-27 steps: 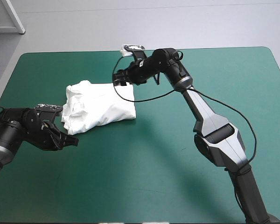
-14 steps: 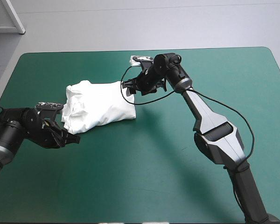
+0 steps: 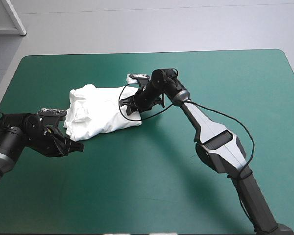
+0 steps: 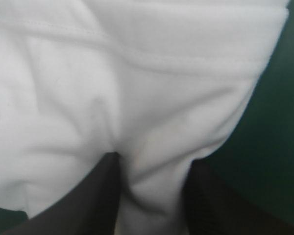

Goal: Fold the cloth

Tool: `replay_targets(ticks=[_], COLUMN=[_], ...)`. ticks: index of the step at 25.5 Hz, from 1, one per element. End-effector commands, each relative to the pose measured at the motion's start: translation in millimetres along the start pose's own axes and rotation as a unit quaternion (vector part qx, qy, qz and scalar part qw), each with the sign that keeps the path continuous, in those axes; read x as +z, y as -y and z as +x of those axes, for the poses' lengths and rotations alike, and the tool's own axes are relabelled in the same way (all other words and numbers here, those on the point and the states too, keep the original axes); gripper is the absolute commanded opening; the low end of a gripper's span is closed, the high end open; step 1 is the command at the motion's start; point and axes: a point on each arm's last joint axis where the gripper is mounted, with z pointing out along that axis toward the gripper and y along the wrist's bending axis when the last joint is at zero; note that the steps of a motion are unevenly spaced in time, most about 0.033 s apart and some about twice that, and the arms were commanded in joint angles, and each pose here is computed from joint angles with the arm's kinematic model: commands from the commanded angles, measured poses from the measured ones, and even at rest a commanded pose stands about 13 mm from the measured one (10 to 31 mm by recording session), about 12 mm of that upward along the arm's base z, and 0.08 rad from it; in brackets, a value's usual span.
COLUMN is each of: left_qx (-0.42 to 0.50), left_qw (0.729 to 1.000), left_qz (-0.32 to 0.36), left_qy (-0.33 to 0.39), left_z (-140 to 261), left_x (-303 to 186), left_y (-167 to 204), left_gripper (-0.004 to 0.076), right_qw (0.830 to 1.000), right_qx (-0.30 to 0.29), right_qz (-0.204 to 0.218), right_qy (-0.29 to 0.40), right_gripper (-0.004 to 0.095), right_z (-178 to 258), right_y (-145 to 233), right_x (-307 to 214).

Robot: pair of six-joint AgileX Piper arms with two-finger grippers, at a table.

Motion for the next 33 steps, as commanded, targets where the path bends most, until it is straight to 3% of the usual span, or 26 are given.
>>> replay_targets(ticks=[1, 9, 13, 17, 19, 24, 25, 30, 33], left_qx=[-0.003, -0.003, 0.001, 0.000, 0.000, 0.000, 0.000, 0.000, 0.000], left_qw=[0.999, 0.999, 0.999, 0.999, 0.999, 0.999, 0.999, 0.999, 0.999], left_qz=[0.001, 0.001, 0.001, 0.001, 0.001, 0.001, 0.001, 0.001, 0.001], left_qy=[0.032, 0.032, 0.032, 0.032, 0.032, 0.032, 0.032, 0.032, 0.032], left_z=[-1.9, -1.9, -1.9, -1.9, -1.9, -1.9, -1.9, -1.9, -1.9], left_x=[-13.2, -13.2, -13.2, -13.2, -13.2, -13.2, -13.2, -13.2, -13.2], left_y=[0.9, 1.0, 1.0, 1.0, 1.0, 1.0, 1.0, 1.0, 1.0], left_gripper=[-0.0010, -0.0010, -0.0010, -0.0010, -0.0010, -0.0010, -0.0010, -0.0010, -0.0010], right_qw=[0.998, 0.992, 0.987, 0.976, 0.964, 0.945, 0.935, 0.907, 0.882], right_qx=[-0.033, -0.071, -0.055, -0.018, 0.024, 0.091, 0.116, 0.176, 0.195], right_qz=[-0.030, 0.005, 0.052, 0.116, 0.162, 0.208, 0.228, 0.273, 0.336], right_qy=[0.038, 0.100, 0.141, 0.182, 0.211, 0.237, 0.246, 0.269, 0.268], right_gripper=[0.0014, -0.0014, -0.0014, -0.0014, -0.0014, -0.0014, -0.0014, -0.0014, -0.0014], right_z=[-7.4, -20.3, -29.2, -37.1, -39.4, -34.5, -29.9, -11.4, 2.9], right_y=[-24.2, -31.6, -11.7, 28.2, 68.4, 133.6, 158.7, 214.6, 241.3], right_x=[-35.8, -81.0, -118.6, -160.2, -194.6, -236.5, -252.4, -296.5, -319.6])
